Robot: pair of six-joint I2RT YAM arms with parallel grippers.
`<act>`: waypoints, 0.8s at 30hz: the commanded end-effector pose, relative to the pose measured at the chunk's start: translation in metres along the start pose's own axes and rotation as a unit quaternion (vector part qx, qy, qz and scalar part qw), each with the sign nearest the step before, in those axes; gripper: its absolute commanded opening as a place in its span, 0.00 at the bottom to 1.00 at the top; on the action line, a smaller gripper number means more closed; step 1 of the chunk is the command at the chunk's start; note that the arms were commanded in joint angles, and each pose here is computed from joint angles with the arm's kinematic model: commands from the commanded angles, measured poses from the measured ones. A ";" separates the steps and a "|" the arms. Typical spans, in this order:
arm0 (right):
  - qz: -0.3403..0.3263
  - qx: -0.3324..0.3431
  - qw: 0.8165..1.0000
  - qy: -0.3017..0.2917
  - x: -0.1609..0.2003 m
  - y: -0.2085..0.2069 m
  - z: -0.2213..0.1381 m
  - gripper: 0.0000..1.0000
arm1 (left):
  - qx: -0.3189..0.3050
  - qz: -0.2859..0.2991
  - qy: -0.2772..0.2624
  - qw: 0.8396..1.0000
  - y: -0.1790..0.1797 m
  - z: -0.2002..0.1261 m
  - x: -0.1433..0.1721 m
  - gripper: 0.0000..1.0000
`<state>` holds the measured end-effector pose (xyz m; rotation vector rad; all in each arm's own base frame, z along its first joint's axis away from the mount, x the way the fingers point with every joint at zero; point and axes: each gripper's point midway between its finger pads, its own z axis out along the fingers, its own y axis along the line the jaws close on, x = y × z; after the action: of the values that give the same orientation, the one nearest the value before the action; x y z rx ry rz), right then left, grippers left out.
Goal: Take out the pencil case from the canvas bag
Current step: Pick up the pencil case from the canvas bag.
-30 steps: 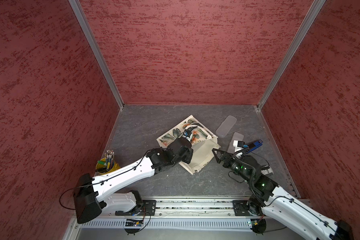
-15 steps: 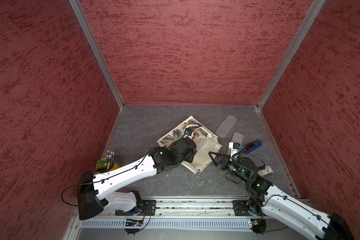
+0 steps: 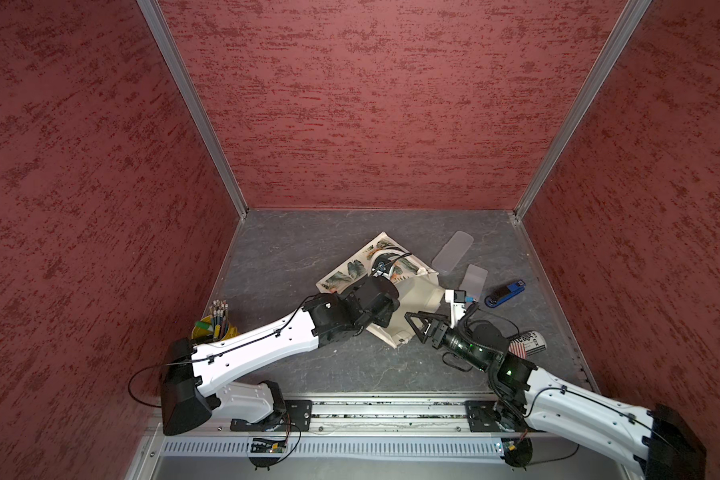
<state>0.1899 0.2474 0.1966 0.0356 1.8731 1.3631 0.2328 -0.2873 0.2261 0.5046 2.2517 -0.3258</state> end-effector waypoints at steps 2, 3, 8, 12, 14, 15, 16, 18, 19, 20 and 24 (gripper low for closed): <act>0.008 0.005 1.000 -0.017 0.005 -0.001 0.002 0.99 | 0.041 0.002 -0.050 0.998 -0.015 -0.007 -0.030 0.00; 0.012 0.012 1.000 -0.018 0.008 -0.006 0.003 0.99 | 0.041 0.007 -0.049 0.998 -0.015 -0.006 -0.030 0.00; 0.048 0.042 0.998 -0.019 0.016 -0.025 0.013 0.99 | 0.045 0.026 -0.043 0.998 -0.015 0.002 -0.023 0.00; 0.077 0.075 0.994 -0.014 0.024 -0.040 0.028 0.99 | 0.060 0.053 -0.041 0.996 -0.018 0.004 -0.019 0.00; 0.082 0.073 0.994 -0.009 0.026 -0.039 0.037 0.99 | 0.062 0.061 -0.036 0.996 -0.017 0.005 -0.016 0.00; 0.090 0.075 0.993 -0.011 0.026 -0.041 0.041 0.99 | 0.065 0.066 -0.035 0.995 -0.017 0.005 -0.015 0.00; 0.100 0.075 0.992 -0.015 0.026 -0.043 0.043 0.98 | 0.065 0.069 -0.034 0.995 -0.016 0.005 -0.014 0.00; 0.121 0.079 0.989 -0.023 0.023 -0.049 0.046 0.99 | 0.061 0.067 -0.031 0.995 -0.011 0.006 -0.011 0.00; 0.129 0.079 0.988 -0.028 0.021 -0.052 0.048 0.98 | 0.061 0.066 -0.029 0.996 -0.010 0.006 -0.010 0.00; 0.131 0.075 0.988 -0.031 0.019 -0.052 0.050 0.98 | 0.061 0.064 -0.027 0.996 -0.008 0.006 -0.008 0.00; 0.154 0.076 0.984 -0.044 0.009 -0.059 0.060 0.98 | 0.064 0.060 -0.027 0.996 -0.007 0.007 -0.003 0.00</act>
<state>0.2280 0.2678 0.1090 0.3957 2.0660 1.2813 0.2348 -0.2922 0.2085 0.6997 2.2079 -0.3527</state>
